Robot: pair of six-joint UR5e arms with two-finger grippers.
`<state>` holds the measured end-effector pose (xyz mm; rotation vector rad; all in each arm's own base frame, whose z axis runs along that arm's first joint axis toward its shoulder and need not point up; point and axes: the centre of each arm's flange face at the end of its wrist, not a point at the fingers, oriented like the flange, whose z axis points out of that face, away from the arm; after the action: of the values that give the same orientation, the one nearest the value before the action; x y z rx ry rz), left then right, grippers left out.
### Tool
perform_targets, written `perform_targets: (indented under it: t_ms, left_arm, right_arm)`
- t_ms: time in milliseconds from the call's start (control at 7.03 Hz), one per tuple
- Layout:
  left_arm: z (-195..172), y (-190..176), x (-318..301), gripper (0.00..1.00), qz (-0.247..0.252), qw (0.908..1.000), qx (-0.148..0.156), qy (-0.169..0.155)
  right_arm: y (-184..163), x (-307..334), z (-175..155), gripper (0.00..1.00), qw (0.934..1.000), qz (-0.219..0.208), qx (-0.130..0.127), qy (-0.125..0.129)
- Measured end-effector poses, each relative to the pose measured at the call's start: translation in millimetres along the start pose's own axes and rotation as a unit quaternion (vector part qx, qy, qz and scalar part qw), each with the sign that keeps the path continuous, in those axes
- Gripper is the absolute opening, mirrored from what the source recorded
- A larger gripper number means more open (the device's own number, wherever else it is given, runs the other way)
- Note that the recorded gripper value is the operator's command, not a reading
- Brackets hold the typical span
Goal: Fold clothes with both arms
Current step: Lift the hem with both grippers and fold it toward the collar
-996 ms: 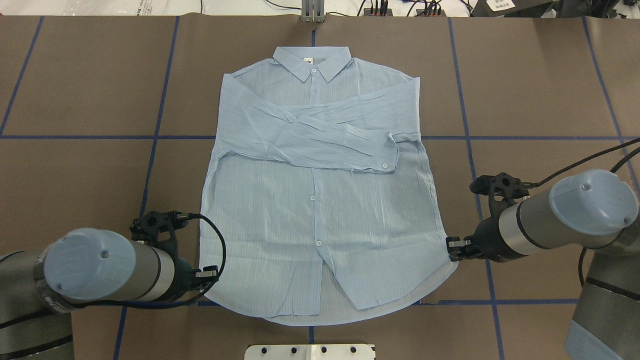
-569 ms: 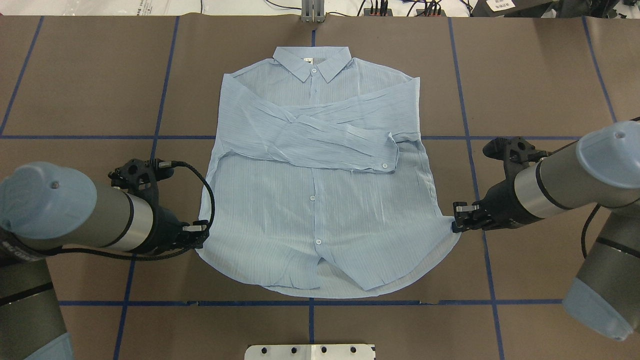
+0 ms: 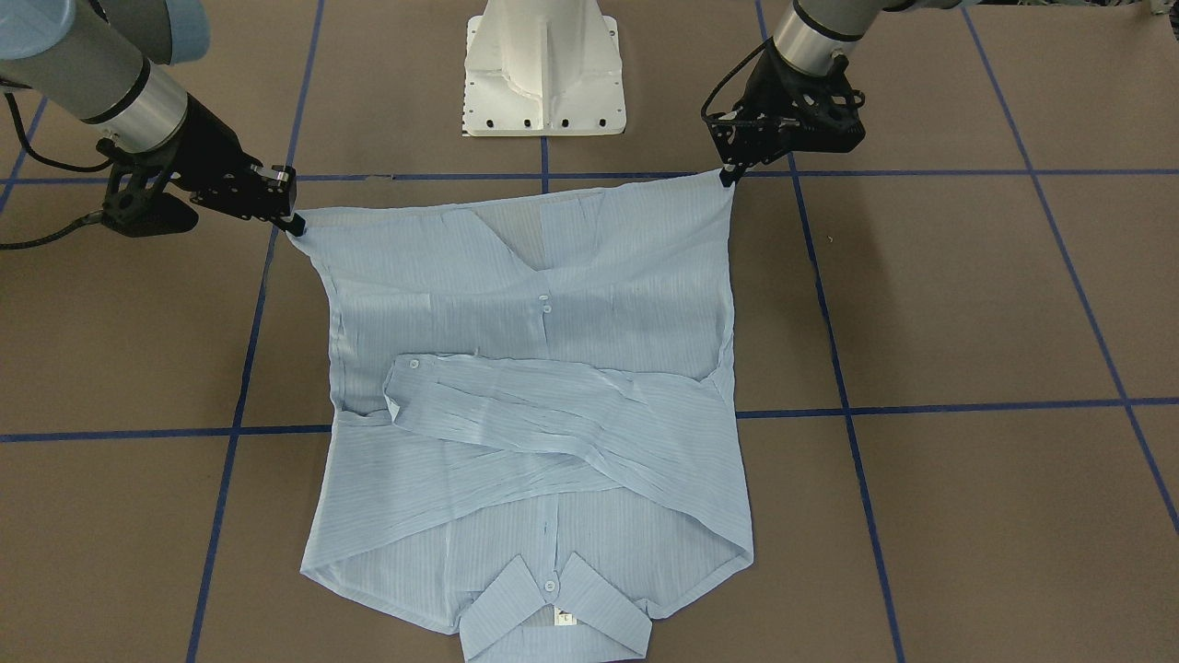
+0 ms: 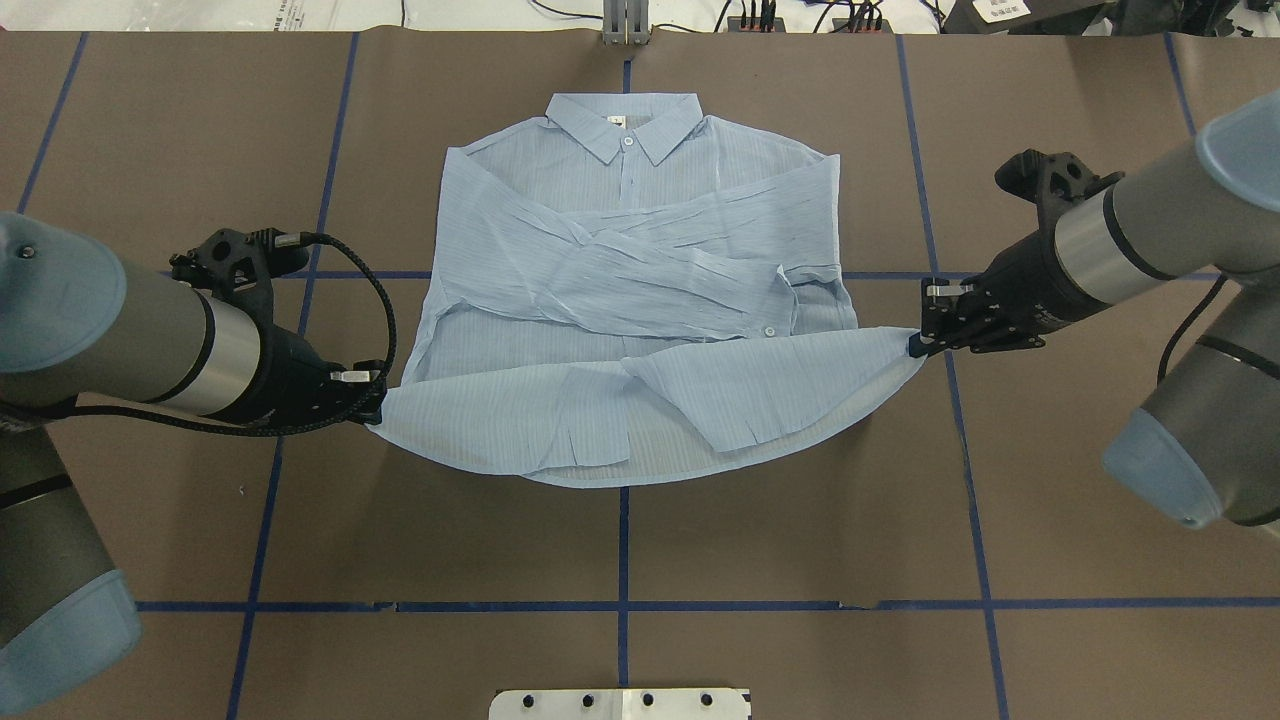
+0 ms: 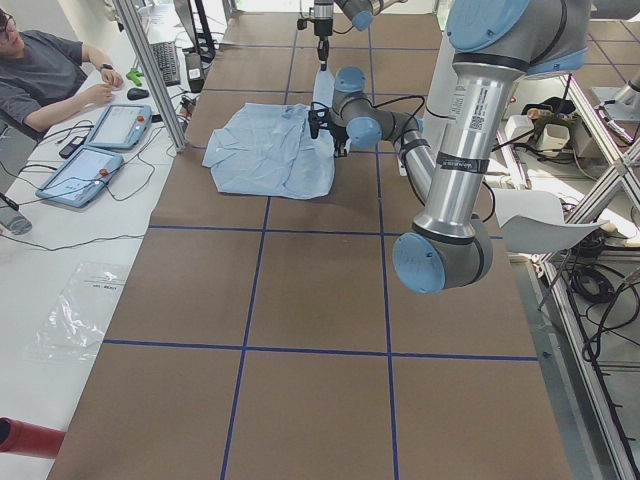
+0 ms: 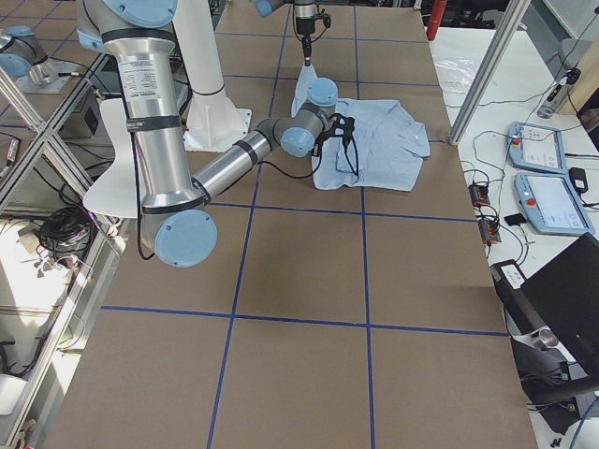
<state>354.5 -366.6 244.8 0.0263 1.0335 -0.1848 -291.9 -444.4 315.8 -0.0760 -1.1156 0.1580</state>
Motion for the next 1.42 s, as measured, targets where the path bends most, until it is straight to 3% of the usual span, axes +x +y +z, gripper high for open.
perform_targets:
  t_ms: [427,711,996,1423]
  left_arm:
    - [0,-56,30,0.00,-0.018,0.9993,0.030,0.011]
    - [9,-123,49,0.00,-0.041,0.9975,0.056,0.011]
    - [47,-187,52,0.00,-0.050,0.9957,0.076,0.017]
    - [95,-250,37,0.00,-0.062,0.9938,0.091,0.017]
  right_arm:
    - [-50,-44,8,0.00,0.9998,0.001,0.014,-0.011]
    - [-94,-44,5,0.00,0.9993,0.018,0.033,-0.003]
    - [-144,-35,6,0.00,0.9985,0.018,0.050,0.015]
    - [-204,-51,36,0.00,0.9978,0.025,0.045,0.042]
